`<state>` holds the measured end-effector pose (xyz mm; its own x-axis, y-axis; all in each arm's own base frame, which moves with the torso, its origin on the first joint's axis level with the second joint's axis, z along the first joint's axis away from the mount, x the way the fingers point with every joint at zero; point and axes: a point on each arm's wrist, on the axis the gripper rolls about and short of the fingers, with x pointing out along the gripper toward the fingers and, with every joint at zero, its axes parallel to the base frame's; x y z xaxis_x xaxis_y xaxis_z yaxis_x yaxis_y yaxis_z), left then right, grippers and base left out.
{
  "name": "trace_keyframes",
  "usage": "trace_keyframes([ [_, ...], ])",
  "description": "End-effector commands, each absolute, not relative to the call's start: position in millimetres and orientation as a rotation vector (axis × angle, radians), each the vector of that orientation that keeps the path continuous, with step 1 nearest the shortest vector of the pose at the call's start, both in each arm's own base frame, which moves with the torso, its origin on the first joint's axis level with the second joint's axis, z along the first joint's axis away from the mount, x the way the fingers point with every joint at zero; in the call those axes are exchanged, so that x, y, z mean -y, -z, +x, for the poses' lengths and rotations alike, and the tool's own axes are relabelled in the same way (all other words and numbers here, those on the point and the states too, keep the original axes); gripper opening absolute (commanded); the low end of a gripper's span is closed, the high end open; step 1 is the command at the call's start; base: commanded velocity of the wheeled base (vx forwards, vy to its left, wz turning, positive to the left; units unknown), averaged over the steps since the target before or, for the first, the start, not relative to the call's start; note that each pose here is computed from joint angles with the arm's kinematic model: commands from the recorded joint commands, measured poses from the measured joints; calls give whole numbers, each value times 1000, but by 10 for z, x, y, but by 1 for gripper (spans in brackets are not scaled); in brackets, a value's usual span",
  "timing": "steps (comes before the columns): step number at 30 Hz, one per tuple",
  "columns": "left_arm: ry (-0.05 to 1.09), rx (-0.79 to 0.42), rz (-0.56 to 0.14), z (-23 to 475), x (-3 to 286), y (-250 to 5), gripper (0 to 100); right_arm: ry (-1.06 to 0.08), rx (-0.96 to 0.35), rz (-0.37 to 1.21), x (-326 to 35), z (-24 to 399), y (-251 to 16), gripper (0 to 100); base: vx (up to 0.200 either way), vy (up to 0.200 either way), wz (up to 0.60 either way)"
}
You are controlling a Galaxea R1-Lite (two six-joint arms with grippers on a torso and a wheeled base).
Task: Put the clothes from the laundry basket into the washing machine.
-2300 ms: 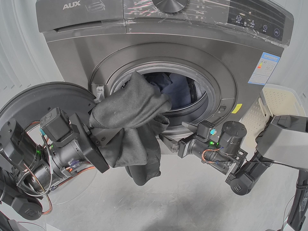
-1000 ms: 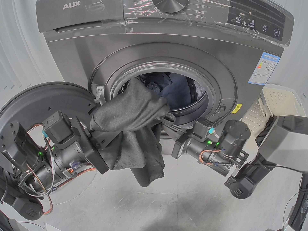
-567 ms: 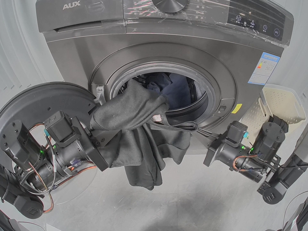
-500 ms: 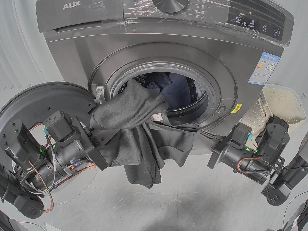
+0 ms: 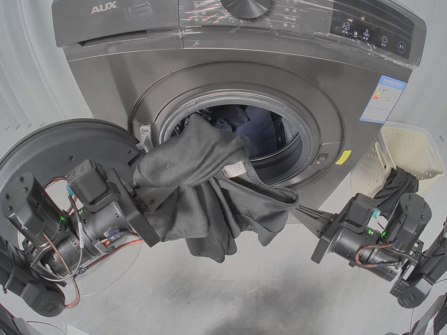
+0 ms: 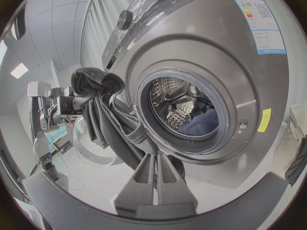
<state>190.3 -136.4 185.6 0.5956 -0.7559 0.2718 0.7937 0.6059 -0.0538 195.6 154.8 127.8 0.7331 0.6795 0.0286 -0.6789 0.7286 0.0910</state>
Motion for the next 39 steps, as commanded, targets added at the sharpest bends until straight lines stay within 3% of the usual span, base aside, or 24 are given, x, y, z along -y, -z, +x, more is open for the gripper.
trace_keyframes([
  [1,912,243,-180,1894,1371,-1883,0,-762,-59,83,-1635,1988,-1137,0,0,0,0],
  [5,917,245,-177,1885,1378,-1886,0,-780,-98,74,-1749,2038,-999,0,0,0,0],
  [14,920,250,-175,1869,1376,-1894,0,-809,-91,84,-1865,2044,-1002,0,0,0,0],
  [15,921,250,-176,1866,1379,-1894,0,-812,-92,83,-1873,2039,-997,100,0,0,0],
  [25,925,250,-172,1851,1381,-1891,0,-860,-135,86,-2027,2100,-852,100,0,0,0],
  [39,926,259,-175,1837,1371,-1912,0,-843,-45,111,-2094,2417,-950,100,0,0,0],
])
